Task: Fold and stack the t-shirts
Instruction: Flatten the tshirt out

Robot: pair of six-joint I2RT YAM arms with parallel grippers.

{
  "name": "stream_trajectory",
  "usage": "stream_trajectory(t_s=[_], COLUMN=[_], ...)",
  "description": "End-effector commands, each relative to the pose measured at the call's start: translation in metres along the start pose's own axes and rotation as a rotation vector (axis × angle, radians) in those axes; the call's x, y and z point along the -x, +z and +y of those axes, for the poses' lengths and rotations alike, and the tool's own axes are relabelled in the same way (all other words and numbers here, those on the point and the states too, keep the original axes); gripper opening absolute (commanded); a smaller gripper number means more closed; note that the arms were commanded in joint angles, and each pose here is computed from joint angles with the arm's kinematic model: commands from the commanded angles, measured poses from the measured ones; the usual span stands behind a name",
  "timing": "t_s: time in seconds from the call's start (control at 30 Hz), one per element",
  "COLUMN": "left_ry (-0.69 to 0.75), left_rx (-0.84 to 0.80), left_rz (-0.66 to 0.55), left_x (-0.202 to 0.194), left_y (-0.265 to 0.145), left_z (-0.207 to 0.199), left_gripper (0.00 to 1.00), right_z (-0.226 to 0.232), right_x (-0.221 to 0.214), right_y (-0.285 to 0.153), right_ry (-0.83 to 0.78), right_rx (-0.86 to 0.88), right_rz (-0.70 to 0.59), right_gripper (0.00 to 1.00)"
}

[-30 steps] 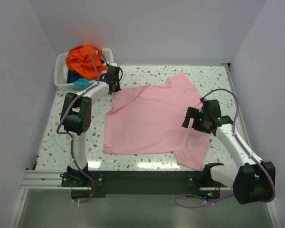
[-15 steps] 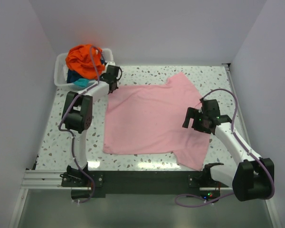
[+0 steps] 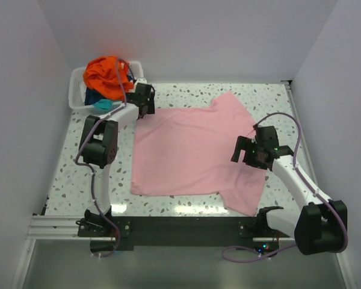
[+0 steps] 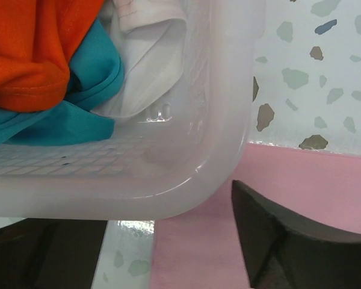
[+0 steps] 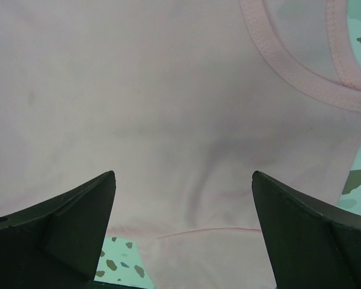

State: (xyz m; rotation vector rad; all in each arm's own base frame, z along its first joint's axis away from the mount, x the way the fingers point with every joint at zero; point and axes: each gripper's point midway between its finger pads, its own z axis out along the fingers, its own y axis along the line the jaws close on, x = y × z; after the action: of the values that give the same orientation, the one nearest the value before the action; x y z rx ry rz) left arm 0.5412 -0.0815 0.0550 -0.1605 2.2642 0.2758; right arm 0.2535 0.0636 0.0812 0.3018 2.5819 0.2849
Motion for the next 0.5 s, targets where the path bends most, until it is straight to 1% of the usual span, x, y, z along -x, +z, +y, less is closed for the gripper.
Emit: stream_trajectory(t_s=[0.0, 0.07, 0.1, 0.17, 0.2, 0.27, 0.3, 0.33, 0.4, 0.43, 0.47], left_ry=[-0.063, -0.099, -0.116, -0.15, -0.17, -0.203, -0.215, -0.25, -0.286, -0.299, -0.304], left_rx=[-0.061, -0.093, -0.112, -0.14, -0.172, -0.207, -0.215, -0.214, -0.215, -0.188, -0.16], left_rz=[-0.094, -0.075, -0.084, -0.062, -0.08, -0.056, -0.05, -0.025, -0.01, 0.066, 0.078], left_x=[0.04, 0.035, 0.041, 0.031, 0.039, 0.032, 0.034, 0.028, 0.029, 0.007, -0.001], left_y=[-0.018, -0.025, -0.036, -0.046, -0.06, -0.074, -0.089, -0.095, -0.119, -0.129, -0.138], left_z=[-0.004, -0.007, -0.007, -0.008, -0.009, -0.011, -0.008, -0.006, -0.001, 0.001, 0.005], left_gripper=[0.93, 1.0, 1.0, 1.0, 1.0, 1.0, 1.0, 1.0, 1.0, 1.0, 1.0], right_z=[0.006, 0.006, 0.007, 0.006, 0.007, 0.006, 0.005, 0.003, -0.002, -0.007, -0.011], right_x=[0.021, 0.02, 0.021, 0.021, 0.021, 0.018, 0.018, 0.018, 0.011, 0.008, 0.002], right_y=[-0.009, -0.011, -0.013, -0.015, -0.016, -0.021, -0.023, -0.027, -0.032, -0.034, -0.039], right_ry=[-0.016, -0.013, -0.013, -0.011, -0.007, 0.005, 0.011, 0.021, 0.059, 0.075, 0.084], right_rx=[0.01, 0.012, 0.015, 0.015, 0.015, 0.012, 0.009, 0.0, -0.026, -0.052, -0.068], right_rz=[-0.069, -0.07, -0.076, -0.079, -0.079, -0.084, -0.087, -0.102, -0.091, -0.094, -0.087], right_gripper=[0.99, 0.99, 0.99, 0.99, 0.99, 0.99, 0.99, 0.99, 0.99, 0.99, 0.99])
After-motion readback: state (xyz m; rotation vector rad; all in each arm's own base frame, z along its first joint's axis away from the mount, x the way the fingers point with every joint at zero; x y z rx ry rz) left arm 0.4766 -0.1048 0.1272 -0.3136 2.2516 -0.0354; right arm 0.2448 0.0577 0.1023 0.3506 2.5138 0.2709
